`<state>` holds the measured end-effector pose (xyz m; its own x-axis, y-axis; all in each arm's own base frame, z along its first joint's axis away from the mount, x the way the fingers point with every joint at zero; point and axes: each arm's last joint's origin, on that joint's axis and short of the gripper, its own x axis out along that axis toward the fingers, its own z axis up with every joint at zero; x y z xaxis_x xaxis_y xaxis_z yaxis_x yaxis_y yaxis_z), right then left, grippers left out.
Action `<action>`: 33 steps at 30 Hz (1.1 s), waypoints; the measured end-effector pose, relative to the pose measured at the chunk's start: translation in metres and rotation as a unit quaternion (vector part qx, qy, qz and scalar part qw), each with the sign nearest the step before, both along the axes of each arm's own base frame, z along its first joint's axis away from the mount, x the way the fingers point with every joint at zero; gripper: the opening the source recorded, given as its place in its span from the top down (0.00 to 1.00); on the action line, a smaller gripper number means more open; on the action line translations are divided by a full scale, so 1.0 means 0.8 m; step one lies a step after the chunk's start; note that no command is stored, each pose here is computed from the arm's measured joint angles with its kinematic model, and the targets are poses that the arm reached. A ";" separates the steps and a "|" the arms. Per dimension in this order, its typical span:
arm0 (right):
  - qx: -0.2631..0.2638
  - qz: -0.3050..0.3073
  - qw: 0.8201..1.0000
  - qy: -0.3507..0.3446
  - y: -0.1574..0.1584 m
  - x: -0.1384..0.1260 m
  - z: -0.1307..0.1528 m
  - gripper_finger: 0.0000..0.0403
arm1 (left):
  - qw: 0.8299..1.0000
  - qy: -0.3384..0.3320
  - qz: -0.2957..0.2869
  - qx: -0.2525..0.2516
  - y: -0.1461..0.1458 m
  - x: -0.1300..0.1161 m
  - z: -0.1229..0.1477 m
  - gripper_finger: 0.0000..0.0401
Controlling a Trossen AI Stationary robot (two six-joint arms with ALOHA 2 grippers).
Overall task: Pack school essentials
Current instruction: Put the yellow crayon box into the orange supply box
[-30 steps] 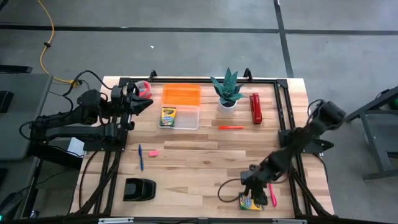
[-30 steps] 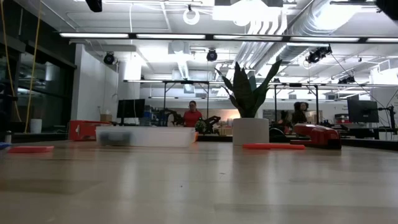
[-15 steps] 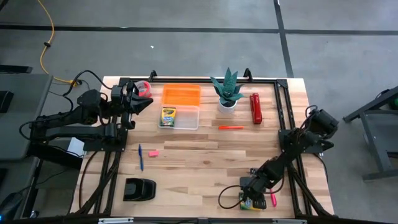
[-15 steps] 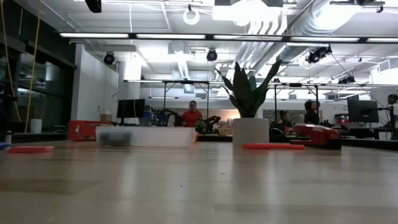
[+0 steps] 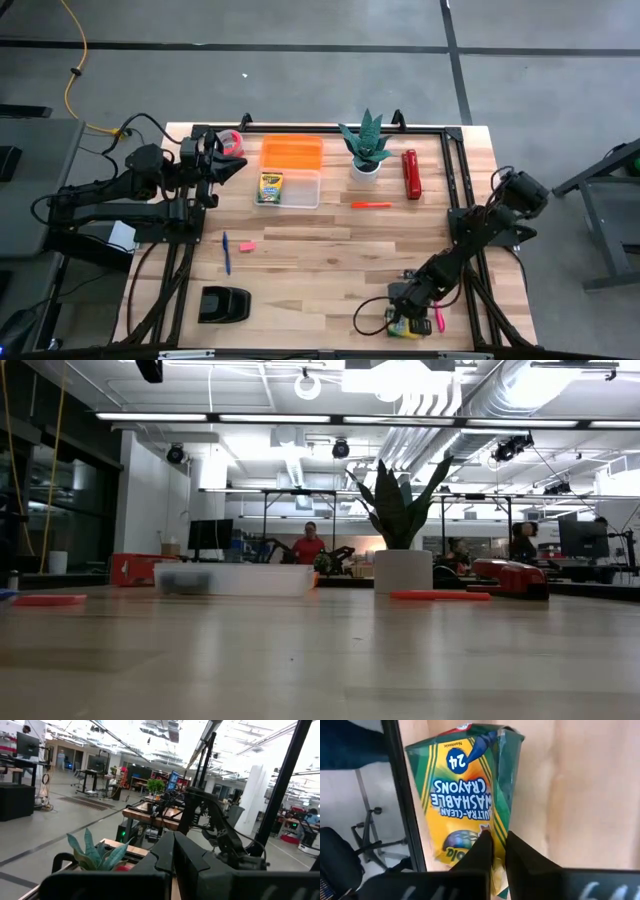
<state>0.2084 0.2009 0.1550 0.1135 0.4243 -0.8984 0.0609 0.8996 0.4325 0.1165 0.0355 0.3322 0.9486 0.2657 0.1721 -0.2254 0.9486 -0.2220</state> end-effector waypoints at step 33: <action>0.017 -0.284 0.744 -0.604 -0.253 0.108 0.194 1.00 | 0.999 0.038 -0.016 -0.012 0.006 0.022 -0.011 1.00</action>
